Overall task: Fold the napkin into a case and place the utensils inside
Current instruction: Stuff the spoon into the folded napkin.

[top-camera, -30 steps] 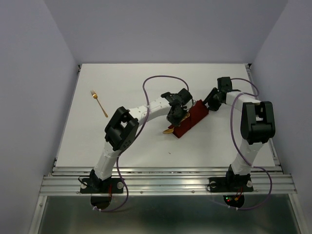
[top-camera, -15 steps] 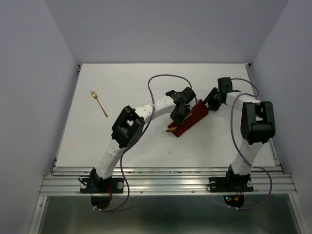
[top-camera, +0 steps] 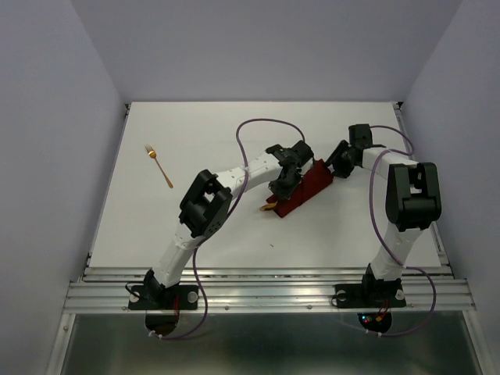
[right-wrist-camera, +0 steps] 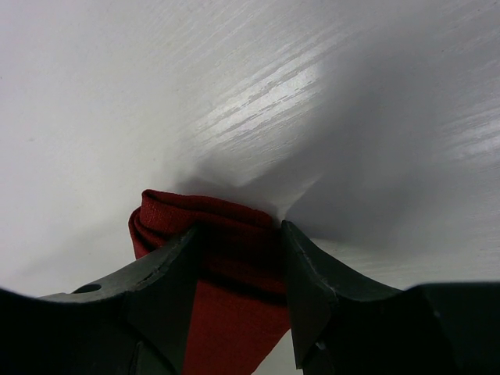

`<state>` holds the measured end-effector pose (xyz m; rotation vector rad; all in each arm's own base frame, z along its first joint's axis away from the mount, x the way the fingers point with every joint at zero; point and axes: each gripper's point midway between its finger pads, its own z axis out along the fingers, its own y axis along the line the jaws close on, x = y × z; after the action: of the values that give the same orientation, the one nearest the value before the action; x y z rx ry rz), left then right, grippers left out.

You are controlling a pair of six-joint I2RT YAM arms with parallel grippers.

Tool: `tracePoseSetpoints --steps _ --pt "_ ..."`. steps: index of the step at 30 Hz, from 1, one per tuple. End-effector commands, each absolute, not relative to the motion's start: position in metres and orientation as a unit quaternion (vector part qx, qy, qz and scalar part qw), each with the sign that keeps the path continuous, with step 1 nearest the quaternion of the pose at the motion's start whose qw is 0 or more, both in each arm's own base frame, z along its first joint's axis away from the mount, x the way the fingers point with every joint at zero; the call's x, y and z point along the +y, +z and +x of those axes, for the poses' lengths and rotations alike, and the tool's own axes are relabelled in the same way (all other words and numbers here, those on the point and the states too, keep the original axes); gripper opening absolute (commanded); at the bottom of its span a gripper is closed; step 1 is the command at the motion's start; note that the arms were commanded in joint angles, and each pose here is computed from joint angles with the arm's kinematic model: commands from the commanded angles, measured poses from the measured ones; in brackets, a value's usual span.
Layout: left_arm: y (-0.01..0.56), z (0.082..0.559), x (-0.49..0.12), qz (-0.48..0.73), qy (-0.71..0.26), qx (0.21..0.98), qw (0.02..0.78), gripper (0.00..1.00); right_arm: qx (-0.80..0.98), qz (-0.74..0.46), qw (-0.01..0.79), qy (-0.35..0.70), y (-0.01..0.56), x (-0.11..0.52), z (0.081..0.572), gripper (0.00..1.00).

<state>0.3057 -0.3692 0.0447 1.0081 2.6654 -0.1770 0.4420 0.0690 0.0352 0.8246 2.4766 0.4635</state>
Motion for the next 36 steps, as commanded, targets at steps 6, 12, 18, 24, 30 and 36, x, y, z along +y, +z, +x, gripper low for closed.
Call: tracePoseSetpoints --steps 6,12,18,24,30,36 --pt "0.071 0.306 -0.360 0.378 -0.035 0.912 0.152 0.00 0.904 0.296 0.255 0.170 0.042 0.066 0.443 0.51" --pt "0.067 0.301 -0.363 0.384 -0.038 0.911 0.145 0.00 0.904 0.296 0.256 0.170 0.042 0.066 0.444 0.52" --pt "0.061 0.303 -0.371 0.388 -0.036 0.910 0.145 0.00 0.905 0.296 0.252 0.173 0.039 0.067 0.444 0.52" --pt "0.058 0.304 -0.378 0.388 -0.032 0.909 0.149 0.00 0.903 0.294 0.258 0.179 0.045 0.069 0.450 0.52" --pt "0.055 0.310 -0.379 0.381 -0.016 0.911 0.157 0.00 0.889 0.300 0.303 0.167 0.077 0.059 0.461 0.54" --pt "0.060 0.316 -0.382 0.374 -0.016 0.912 0.170 0.00 0.877 0.323 0.323 0.149 0.084 0.039 0.475 0.55"
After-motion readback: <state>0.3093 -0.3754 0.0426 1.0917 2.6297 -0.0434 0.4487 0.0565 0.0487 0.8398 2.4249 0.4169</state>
